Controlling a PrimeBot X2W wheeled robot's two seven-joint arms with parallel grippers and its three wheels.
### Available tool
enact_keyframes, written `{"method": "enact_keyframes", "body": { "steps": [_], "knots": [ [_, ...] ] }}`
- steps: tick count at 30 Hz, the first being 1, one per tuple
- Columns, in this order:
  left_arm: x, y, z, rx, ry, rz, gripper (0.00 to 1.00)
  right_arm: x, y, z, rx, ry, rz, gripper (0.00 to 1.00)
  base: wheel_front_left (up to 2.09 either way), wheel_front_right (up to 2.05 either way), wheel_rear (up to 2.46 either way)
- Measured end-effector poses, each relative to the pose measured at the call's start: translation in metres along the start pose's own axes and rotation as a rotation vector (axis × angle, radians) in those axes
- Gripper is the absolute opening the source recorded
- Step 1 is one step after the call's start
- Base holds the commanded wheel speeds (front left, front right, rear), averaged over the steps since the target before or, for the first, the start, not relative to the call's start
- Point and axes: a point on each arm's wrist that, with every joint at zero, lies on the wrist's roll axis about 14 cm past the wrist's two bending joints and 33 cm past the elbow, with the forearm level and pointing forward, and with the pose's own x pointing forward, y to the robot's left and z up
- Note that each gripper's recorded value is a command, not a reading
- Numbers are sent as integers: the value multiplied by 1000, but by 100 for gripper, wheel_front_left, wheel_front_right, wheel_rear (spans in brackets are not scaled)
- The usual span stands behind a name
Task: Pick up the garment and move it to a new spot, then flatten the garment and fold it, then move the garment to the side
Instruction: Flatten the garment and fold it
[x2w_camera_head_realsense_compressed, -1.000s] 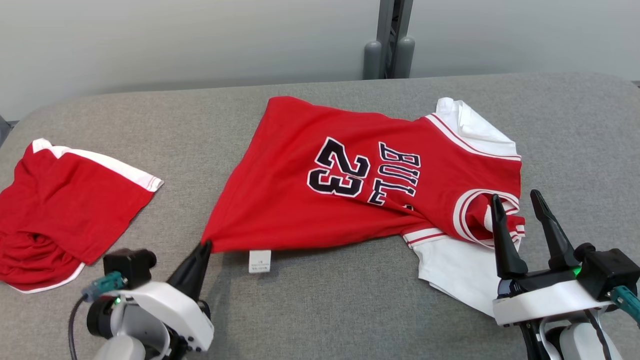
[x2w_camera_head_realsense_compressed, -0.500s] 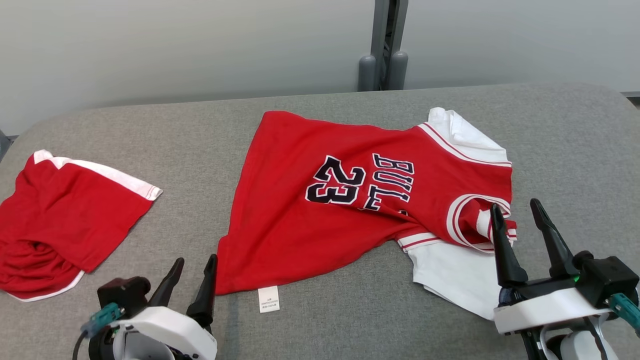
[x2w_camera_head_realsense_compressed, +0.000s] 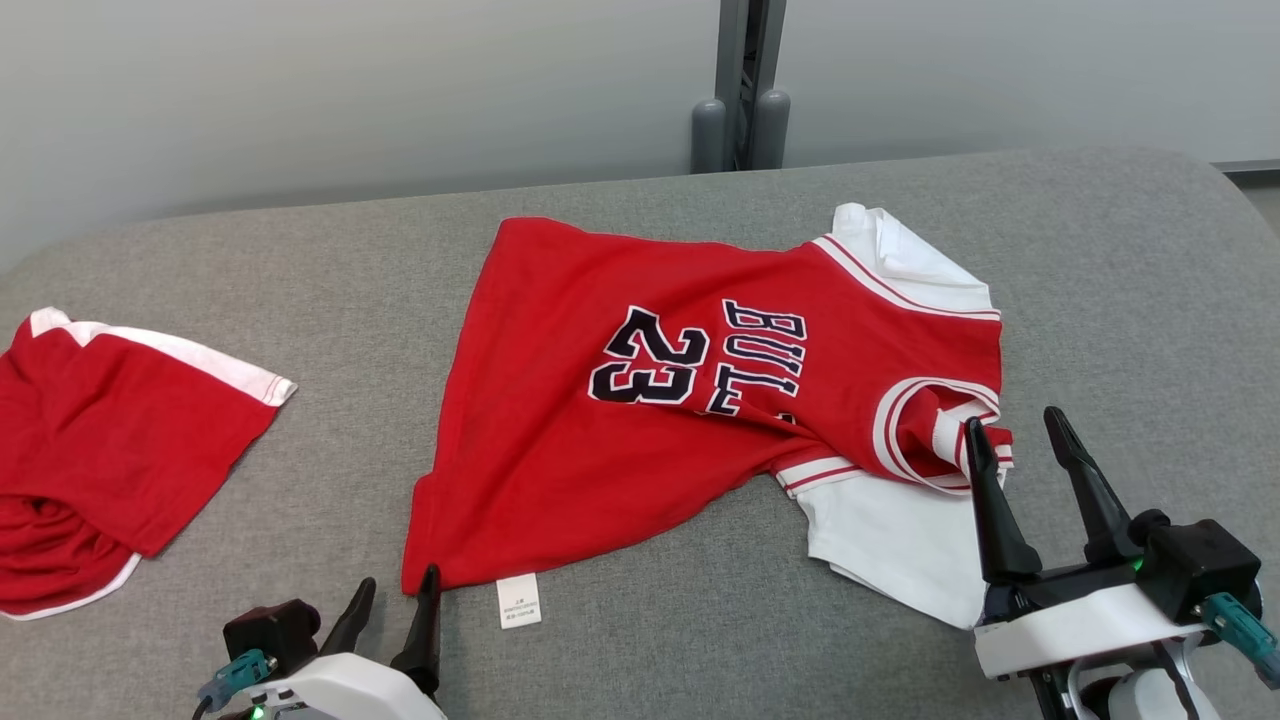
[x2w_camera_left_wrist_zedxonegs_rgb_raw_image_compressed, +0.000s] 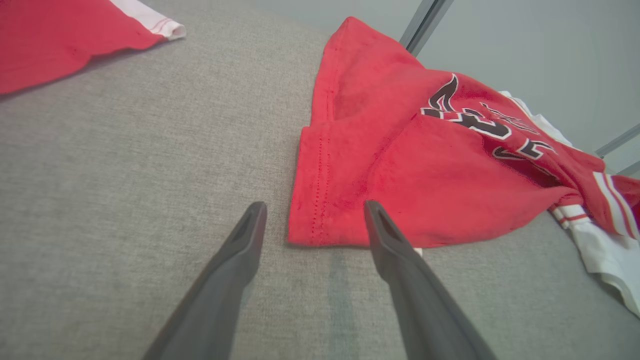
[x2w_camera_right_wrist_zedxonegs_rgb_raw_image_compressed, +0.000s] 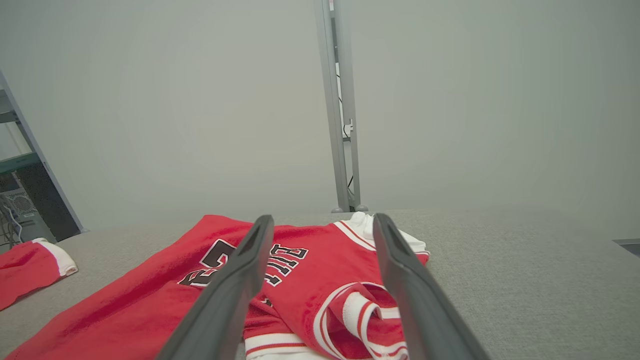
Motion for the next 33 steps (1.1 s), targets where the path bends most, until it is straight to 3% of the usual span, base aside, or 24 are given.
{"method": "enact_keyframes", "body": {
  "steps": [20,21,22,23,28,33],
  "knots": [
    [24,8,-31,-8,113,49,100,-8,-21,-3,-12,13,-63,100,0,0,0],
    [24,8,-33,-1,119,47,93,-8,-21,-3,-12,13,-63,100,0,0,0],
    [25,7,-34,-1,128,39,42,-8,-21,-2,-12,12,-63,100,0,0,0],
    [25,5,-35,-4,131,33,0,-8,-21,-2,-11,12,-63,100,0,0,0],
    [26,0,-32,-4,121,4,0,-10,-25,-6,-10,25,-78,100,0,0,0],
    [31,-10,0,-5,-5,-45,0,-29,-44,-34,57,114,-157,100,0,0,0]
  ]
}}
